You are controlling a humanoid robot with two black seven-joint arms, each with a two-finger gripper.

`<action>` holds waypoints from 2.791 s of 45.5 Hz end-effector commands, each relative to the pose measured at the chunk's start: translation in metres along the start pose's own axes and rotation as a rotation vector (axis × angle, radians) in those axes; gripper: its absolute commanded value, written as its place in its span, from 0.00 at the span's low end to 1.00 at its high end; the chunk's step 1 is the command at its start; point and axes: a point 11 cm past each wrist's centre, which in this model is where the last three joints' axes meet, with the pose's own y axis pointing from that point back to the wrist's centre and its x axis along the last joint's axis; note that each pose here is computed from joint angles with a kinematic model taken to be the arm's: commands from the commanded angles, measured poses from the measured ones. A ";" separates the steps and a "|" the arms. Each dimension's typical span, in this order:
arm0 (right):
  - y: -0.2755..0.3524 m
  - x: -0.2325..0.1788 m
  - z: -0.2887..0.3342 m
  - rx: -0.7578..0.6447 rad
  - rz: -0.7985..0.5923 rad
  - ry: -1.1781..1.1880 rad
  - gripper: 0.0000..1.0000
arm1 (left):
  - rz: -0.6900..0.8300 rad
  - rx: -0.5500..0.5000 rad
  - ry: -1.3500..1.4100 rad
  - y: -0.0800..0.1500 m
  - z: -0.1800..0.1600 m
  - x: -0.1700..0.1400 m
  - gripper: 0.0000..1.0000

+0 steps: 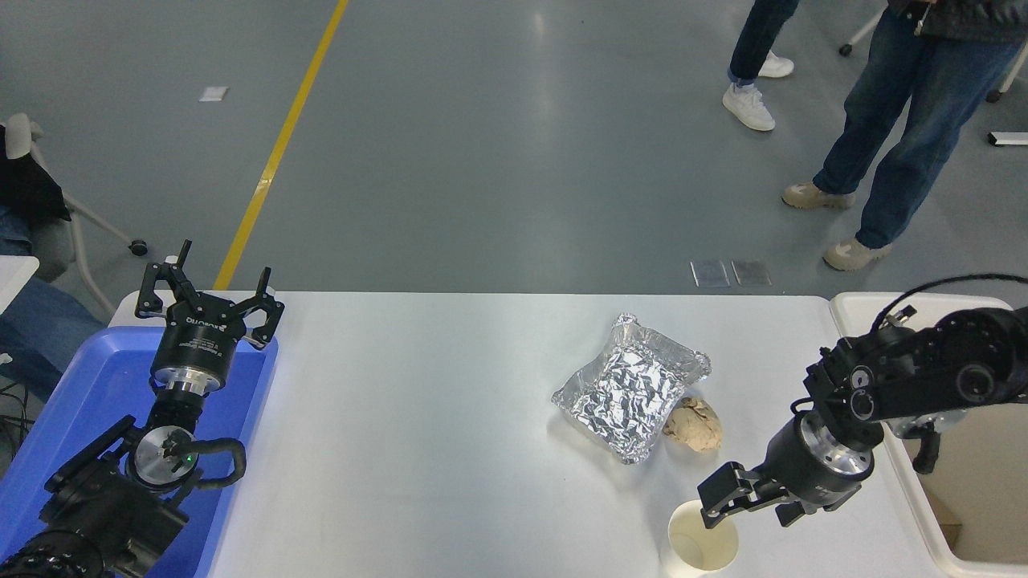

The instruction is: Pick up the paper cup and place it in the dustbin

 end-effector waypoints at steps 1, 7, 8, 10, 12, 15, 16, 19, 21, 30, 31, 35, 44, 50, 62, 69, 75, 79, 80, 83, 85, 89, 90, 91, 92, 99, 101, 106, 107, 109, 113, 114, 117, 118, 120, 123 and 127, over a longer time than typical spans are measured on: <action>-0.025 -0.007 0.010 0.004 0.016 0.007 0.49 | -0.002 0.002 0.000 0.000 0.000 0.000 1.00; -0.023 -0.009 0.009 0.019 0.005 -0.002 0.14 | -0.002 0.002 0.000 0.000 0.000 0.000 1.00; -0.023 -0.009 0.009 0.020 0.005 -0.004 0.00 | -0.002 0.002 0.000 0.000 0.000 0.000 1.00; -0.022 -0.008 0.010 0.021 0.006 -0.008 0.00 | -0.002 0.002 0.000 0.000 0.000 0.000 1.00; -0.021 -0.007 0.010 0.023 0.009 -0.010 0.00 | -0.002 0.002 0.000 0.000 0.000 0.000 1.00; -0.017 -0.003 0.008 0.033 0.018 -0.016 0.00 | -0.002 0.002 0.000 0.000 0.000 0.000 1.00; -0.016 -0.003 0.007 0.038 0.015 -0.018 0.00 | -0.002 0.002 0.000 0.000 0.000 0.000 1.00; -0.013 -0.003 0.003 0.049 -0.002 -0.019 0.00 | -0.002 0.002 0.000 0.000 0.000 0.000 1.00; -0.010 -0.001 0.001 0.051 -0.006 -0.015 0.00 | -0.002 0.002 0.000 0.000 0.000 0.000 1.00; 0.016 0.008 -0.013 0.084 -0.049 -0.002 0.00 | -0.002 0.002 0.000 0.000 0.000 0.000 1.00; 0.021 0.008 -0.016 0.091 -0.059 -0.006 0.00 | -0.002 0.002 0.000 0.000 0.000 0.000 1.00; 0.047 0.011 -0.024 0.114 -0.071 -0.017 0.00 | -0.002 0.002 0.000 0.000 0.000 0.000 1.00; 0.148 0.021 -0.037 0.131 0.013 -0.015 0.00 | -0.005 0.004 0.001 0.000 -0.001 -0.001 1.00; 0.215 0.032 -0.048 0.070 0.100 -0.014 0.00 | -0.006 0.005 0.000 -0.001 -0.001 -0.001 1.00; 0.311 0.041 -0.088 0.049 0.334 0.052 0.00 | -0.006 0.005 0.000 -0.001 -0.001 -0.001 1.00; 0.318 0.041 -0.093 0.033 0.352 0.069 0.00 | -0.006 0.004 0.001 -0.001 -0.001 -0.001 1.00; 0.319 0.044 -0.081 -0.001 0.359 0.058 0.00 | -0.005 0.004 0.000 -0.001 -0.001 -0.001 1.00; 0.320 0.048 -0.054 -0.068 0.367 0.039 0.00 | -0.005 0.004 0.000 -0.001 -0.001 -0.001 1.00; 0.319 0.049 -0.045 -0.086 0.366 0.031 0.00 | -0.005 0.004 0.000 -0.001 -0.001 -0.001 1.00; 0.314 0.053 -0.012 -0.134 0.360 0.005 0.00 | -0.005 0.004 0.000 -0.001 -0.001 -0.001 1.00; 0.311 0.054 0.013 -0.175 0.358 -0.003 0.00 | -0.004 0.003 0.001 -0.001 0.000 -0.001 1.00; 0.310 0.055 0.071 -0.267 0.377 -0.027 0.00 | -0.004 0.003 0.001 -0.001 0.000 -0.001 1.00; 0.309 0.054 0.084 -0.285 0.381 -0.034 0.00 | -0.006 0.003 0.001 -0.001 0.000 -0.001 1.00; 0.309 0.052 0.099 -0.304 0.387 -0.045 0.00 | -0.006 0.001 0.002 -0.001 0.000 -0.001 1.00; 0.308 0.051 0.112 -0.315 0.393 -0.059 0.00 | -0.004 0.001 0.001 -0.001 0.000 -0.001 1.00; 0.282 0.037 0.198 -0.398 0.381 -0.193 0.00 | -0.004 0.001 0.001 -0.001 0.000 -0.001 1.00; 0.266 0.035 0.218 -0.421 0.383 -0.223 0.00 | -0.004 0.001 0.001 -0.001 0.000 -0.001 1.00; 0.225 0.027 0.280 -0.541 0.457 -0.257 0.00 | -0.004 0.001 0.001 -0.001 0.000 -0.001 1.00; 0.218 0.027 0.286 -0.560 0.465 -0.251 0.00 | -0.004 0.001 0.001 -0.001 0.000 -0.001 1.00; 0.203 0.028 0.295 -0.581 0.481 -0.242 0.00 | -0.004 0.001 0.001 -0.001 0.000 -0.001 1.00; 0.165 0.029 0.304 -0.590 0.489 -0.238 0.00 | -0.004 0.001 0.001 -0.001 0.000 -0.001 1.00; 0.154 0.027 0.306 -0.586 0.485 -0.242 0.00 | -0.004 0.001 0.001 -0.001 0.000 -0.001 1.00; 0.127 0.022 0.309 -0.569 0.492 -0.266 0.00 | -0.005 0.003 0.000 -0.001 0.000 -0.001 1.00; 0.119 0.022 0.310 -0.563 0.500 -0.275 0.00 | -0.004 0.001 0.001 -0.001 0.000 -0.001 1.00; 0.103 0.022 0.308 -0.552 0.509 -0.284 0.00 | -0.004 0.001 0.001 -0.001 0.000 -0.001 1.00; 0.080 0.022 0.306 -0.560 0.512 -0.290 0.00 | -0.004 0.001 0.001 -0.001 0.000 -0.001 1.00; 0.065 0.024 0.306 -0.588 0.532 -0.280 0.00 | -0.005 0.003 0.000 -0.001 0.000 -0.001 1.00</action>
